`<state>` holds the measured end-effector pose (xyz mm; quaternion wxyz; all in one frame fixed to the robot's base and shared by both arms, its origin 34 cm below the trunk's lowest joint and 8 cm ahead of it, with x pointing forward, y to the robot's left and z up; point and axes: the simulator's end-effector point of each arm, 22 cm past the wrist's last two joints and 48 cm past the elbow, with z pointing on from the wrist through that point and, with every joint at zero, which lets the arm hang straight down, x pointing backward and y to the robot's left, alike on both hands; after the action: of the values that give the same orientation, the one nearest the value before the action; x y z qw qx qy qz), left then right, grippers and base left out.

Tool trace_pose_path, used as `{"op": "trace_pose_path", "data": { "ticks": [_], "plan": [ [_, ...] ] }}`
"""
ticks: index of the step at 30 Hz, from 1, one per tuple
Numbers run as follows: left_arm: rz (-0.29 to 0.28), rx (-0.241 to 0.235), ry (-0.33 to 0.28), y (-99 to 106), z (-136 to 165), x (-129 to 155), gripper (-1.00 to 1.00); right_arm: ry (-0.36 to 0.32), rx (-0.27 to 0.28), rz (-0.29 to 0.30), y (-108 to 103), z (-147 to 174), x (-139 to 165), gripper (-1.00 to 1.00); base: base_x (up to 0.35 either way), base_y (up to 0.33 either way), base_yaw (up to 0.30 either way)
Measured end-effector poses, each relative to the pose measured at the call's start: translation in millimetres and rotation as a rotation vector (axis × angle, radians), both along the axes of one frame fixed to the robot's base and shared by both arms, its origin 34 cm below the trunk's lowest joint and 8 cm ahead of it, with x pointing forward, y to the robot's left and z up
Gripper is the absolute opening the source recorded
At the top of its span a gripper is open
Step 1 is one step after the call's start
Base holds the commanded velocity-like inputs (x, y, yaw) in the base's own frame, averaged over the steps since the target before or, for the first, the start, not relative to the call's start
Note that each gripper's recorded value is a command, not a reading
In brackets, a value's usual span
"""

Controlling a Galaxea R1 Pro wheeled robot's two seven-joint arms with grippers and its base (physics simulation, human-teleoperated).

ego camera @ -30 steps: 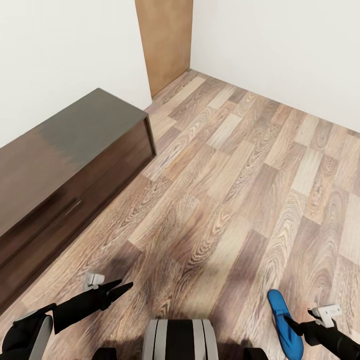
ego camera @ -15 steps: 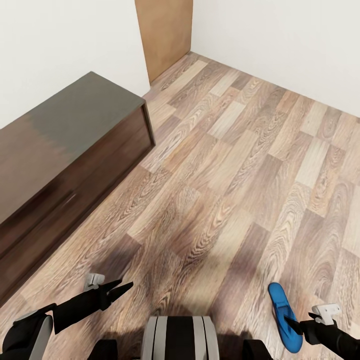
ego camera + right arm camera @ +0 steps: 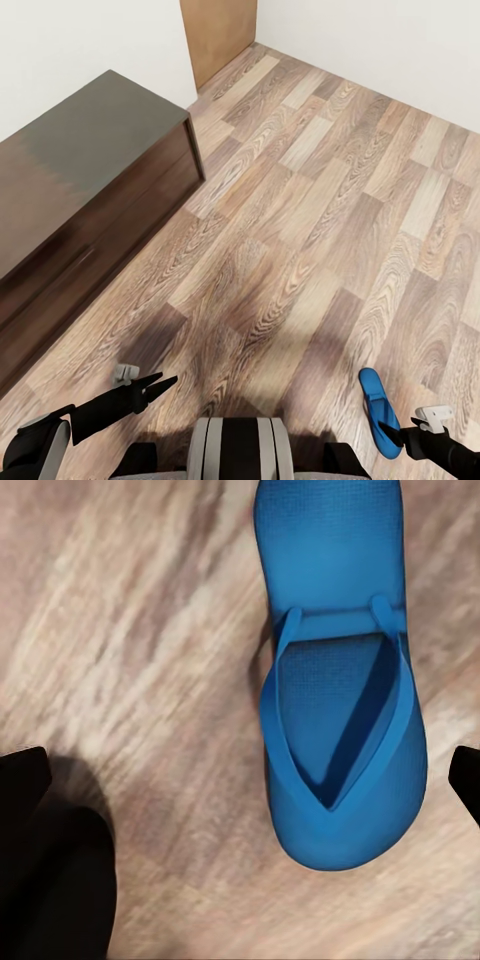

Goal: In the bedroom, move the book from the bed onto either nightstand, and place the two sandals side by side next to the bed.

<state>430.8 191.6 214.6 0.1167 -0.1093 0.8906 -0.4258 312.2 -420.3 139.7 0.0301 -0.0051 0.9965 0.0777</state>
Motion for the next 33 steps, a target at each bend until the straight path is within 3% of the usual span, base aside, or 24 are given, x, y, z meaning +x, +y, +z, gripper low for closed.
{"op": "trace_pose_path", "data": {
  "ticks": [8,13,24,33],
  "plan": [
    [0.002,-0.019,0.017,1.9,-3.1,-4.0,1.0,0.027,0.001,-0.004,0.4,-5.3,-8.1,1.0,0.0,0.0,0.0],
    [0.022,-0.108,-0.018,4.4,17.3,5.6,1.0,0.03,0.001,-0.005,0.7,-5.5,-8.5,1.0,0.0,0.0,0.0],
    [0.025,-0.168,-0.052,14.4,33.9,11.1,1.0,0.034,0.002,-0.005,0.7,-6.5,-10.0,1.0,0.0,0.0,0.0],
    [0.029,-0.176,-0.018,14.4,21.8,2.4,1.0,0.071,0.001,-0.005,0.7,-15.1,-23.1,1.0,0.0,0.0,0.0]
  ]
}}
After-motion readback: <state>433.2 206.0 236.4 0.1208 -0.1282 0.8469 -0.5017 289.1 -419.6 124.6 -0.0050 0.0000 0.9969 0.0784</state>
